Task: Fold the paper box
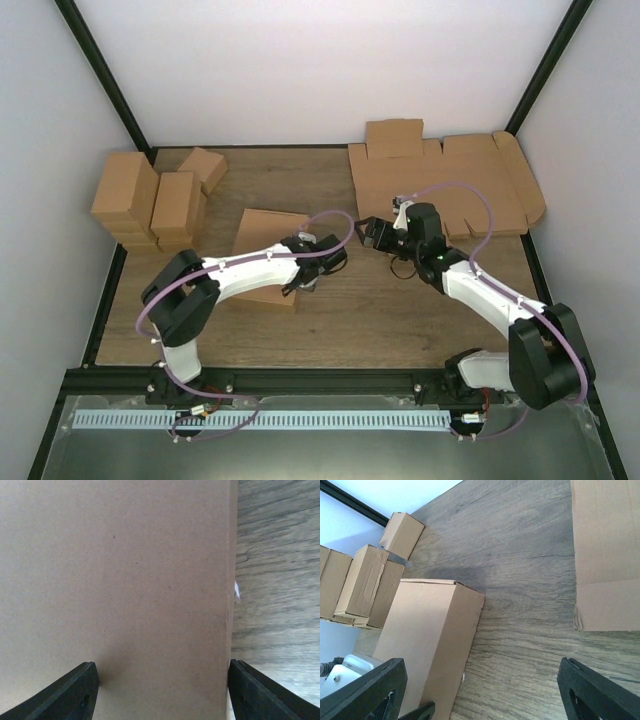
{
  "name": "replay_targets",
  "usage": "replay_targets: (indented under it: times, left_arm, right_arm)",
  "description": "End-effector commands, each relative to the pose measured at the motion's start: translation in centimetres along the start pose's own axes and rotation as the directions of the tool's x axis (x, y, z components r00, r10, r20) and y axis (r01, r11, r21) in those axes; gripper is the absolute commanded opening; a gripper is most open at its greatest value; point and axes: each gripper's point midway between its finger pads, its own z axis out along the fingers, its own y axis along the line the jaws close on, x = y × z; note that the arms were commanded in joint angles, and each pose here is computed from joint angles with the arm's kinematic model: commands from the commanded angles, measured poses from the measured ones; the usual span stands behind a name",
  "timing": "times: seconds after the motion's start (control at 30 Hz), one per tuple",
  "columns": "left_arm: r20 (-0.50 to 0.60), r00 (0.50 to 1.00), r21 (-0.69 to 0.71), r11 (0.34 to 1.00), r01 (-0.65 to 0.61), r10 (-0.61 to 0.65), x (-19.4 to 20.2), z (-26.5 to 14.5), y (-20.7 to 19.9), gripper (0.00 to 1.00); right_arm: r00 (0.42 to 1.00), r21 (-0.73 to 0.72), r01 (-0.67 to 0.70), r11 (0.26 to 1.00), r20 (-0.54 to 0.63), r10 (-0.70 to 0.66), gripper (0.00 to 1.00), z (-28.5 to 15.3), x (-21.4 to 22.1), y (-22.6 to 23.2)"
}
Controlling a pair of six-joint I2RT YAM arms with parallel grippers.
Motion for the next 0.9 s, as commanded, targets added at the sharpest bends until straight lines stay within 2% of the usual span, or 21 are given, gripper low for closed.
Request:
replay_targets:
  times: [0.0,0.2,0.3,0.47,0.87]
  left_arm:
    - [-0.002,0.999,-0.128,0.991,-0.046,0.047,0.8,2.0,1.7,0.7]
    - [0.021,0.988,-0.255,0.957,-0.14,0.15,-0.3,3.8,3.5,0.69]
    - [0.025,0.991,-0.25,0.961,-0.119,0.129,-1.6,5.2,4.8,0.69]
    - [0.097,0.988,-0.221,0.97,-0.1,0.124,-5.4,6.2,5.5,0.68]
    - [0.106,0.989,-0.234,0.97,-0.073,0.1,-11.4,10.3,8.0,0.68]
  right_arm:
    - [0.999,0.022,0.028,0.999,0.027,-0.028,0.86,-0.7,-0.9,0.2]
    - [0.998,0.017,0.048,0.999,0.038,-0.049,0.86,-1.0,-1.5,0.8]
    - [0.998,0.014,0.051,0.999,0.041,-0.052,0.86,-1.1,-1.7,0.9]
    - [0.998,-0.004,0.06,0.998,0.036,-0.059,0.86,-1.2,-1.8,1.5]
    - [0.997,-0.014,0.072,0.997,0.038,-0.071,0.86,-1.7,-2.2,2.1]
